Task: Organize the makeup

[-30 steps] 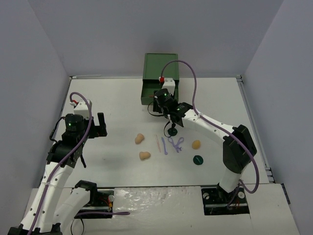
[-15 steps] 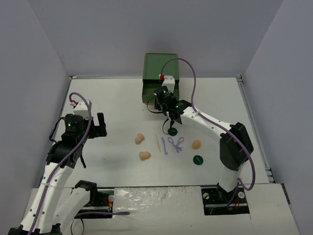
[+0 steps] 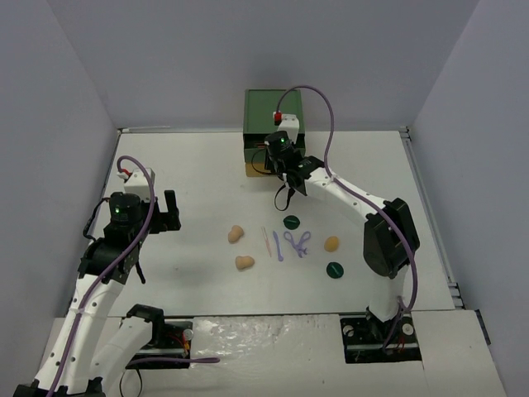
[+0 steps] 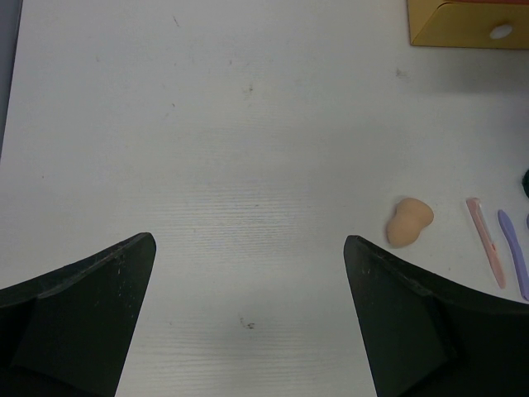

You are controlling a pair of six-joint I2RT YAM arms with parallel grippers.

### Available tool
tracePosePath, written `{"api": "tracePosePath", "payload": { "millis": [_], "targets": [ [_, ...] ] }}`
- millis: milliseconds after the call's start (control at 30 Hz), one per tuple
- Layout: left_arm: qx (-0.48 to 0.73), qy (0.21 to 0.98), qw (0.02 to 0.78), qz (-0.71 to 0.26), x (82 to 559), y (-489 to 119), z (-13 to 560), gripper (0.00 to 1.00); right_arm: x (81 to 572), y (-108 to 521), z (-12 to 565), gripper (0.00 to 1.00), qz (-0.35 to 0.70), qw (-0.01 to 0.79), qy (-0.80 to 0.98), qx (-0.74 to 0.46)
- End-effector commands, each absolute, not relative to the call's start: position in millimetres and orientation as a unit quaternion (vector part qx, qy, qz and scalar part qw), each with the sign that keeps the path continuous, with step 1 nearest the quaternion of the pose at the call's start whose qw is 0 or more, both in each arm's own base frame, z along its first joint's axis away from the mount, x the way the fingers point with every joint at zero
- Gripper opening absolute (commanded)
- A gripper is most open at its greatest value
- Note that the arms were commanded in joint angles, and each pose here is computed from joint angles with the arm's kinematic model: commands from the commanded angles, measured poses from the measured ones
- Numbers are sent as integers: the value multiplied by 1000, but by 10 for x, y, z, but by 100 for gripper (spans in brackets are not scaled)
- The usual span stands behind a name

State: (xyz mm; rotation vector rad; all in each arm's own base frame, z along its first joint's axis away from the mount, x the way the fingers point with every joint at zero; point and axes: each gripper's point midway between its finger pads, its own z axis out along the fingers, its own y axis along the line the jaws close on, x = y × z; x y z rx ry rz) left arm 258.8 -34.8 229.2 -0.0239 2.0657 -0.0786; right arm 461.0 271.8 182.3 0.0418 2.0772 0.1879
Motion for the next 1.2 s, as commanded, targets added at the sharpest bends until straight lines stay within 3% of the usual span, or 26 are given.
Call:
{"api": "tracePosePath", "payload": {
  "millis": [0, 400, 1167],
  "targets": [
    [-19, 836, 547, -43, 2687, -364, 2562, 97, 4906, 2736, 2253, 31, 96, 555, 826, 32],
    [-18, 835, 548, -43, 2689, -367, 2565, 97, 5163, 2721, 2270, 37, 91, 568, 818, 21],
    [-17, 836, 546, -45, 2690, -376, 2556, 97, 5306, 2678, 2348, 58, 101, 591, 799, 53]
  ]
}}
